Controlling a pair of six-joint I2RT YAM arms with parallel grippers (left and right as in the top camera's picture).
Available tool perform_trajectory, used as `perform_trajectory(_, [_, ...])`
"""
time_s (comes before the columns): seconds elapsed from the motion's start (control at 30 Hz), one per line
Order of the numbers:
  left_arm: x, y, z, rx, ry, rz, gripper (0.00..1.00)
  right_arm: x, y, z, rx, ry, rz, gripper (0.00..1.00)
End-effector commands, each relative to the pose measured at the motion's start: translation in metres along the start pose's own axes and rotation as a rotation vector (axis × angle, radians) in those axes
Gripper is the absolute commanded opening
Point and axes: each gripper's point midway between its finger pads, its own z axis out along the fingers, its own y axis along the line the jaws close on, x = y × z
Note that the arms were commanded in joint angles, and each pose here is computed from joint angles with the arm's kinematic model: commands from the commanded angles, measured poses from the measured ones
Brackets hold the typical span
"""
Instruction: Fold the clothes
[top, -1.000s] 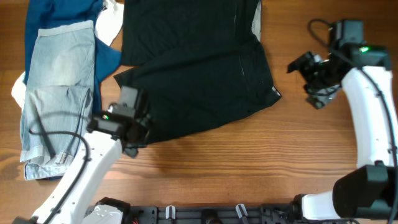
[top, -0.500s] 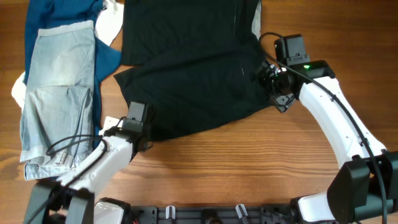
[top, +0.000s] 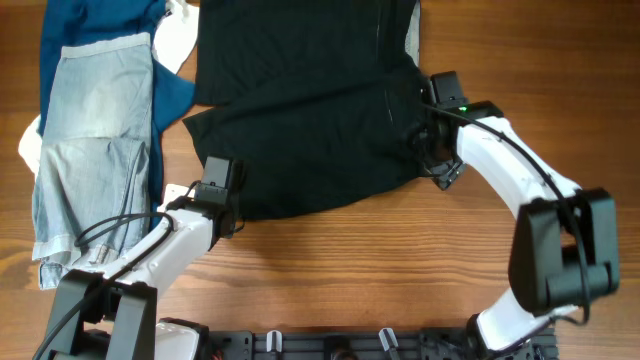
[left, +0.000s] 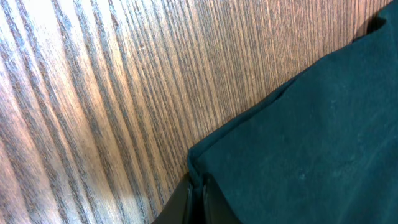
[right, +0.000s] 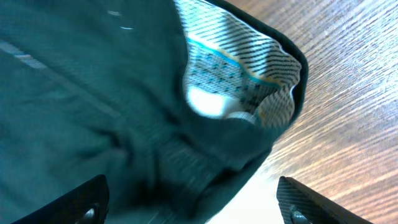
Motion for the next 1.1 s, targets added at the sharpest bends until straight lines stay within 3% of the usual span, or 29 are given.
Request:
perform_trajectory(0.0, [-0.006,0.048,0.015,-0.156,-0.031,0.024,0.04,0.000,-0.022,0.025,0.122,0.002,-0.002,0.82])
perform_trajectory(0.07, [-0.006,0.048,0.015,-0.156,-0.033,0.024,0.04,0.000,-0.028,0.033,0.157,-0.001,-0.004,0.70])
perform_trajectory(0.13, [-0.007,0.049,0.015,-0.158,-0.038,0.025,0.04,-0.006,-0.034,0.035,0.192,-0.035,-0.007,0.52])
perform_trajectory(0.27, [-0.010,0.049,0.013,-0.159,-0.051,0.027,0.04,-0.031,-0.049,0.032,0.241,-0.119,0.027,0.38])
perform_trajectory(0.33, [-0.011,0.049,0.011,-0.156,-0.056,0.025,0.04,-0.045,-0.055,0.033,0.212,-0.116,0.079,0.19])
perform_trajectory(0.37, [-0.012,0.049,0.010,-0.154,-0.055,0.025,0.04,-0.050,-0.055,0.034,0.183,-0.099,0.085,0.04])
perform_trajectory(0.47, [-0.012,0.045,0.008,-0.140,-0.052,0.048,0.04,-0.058,-0.040,0.037,0.055,-0.044,-0.039,0.04])
perform_trajectory(0.6, [-0.013,0.025,-0.004,-0.064,-0.042,0.210,0.04,-0.057,-0.028,0.027,-0.022,-0.026,-0.087,0.04])
perform_trajectory(0.7, [-0.021,-0.015,-0.044,0.073,-0.054,0.412,0.04,-0.063,-0.022,-0.018,-0.099,-0.076,-0.107,0.04])
perform_trajectory(0.8, [-0.025,-0.043,-0.094,0.215,-0.055,0.518,0.04,-0.068,-0.027,-0.070,-0.159,-0.159,-0.121,0.04])
perform_trajectory(1.07, [-0.041,-0.058,-0.196,0.539,-0.101,0.480,0.04,-0.055,-0.072,-0.170,-0.219,-0.316,-0.086,0.04])
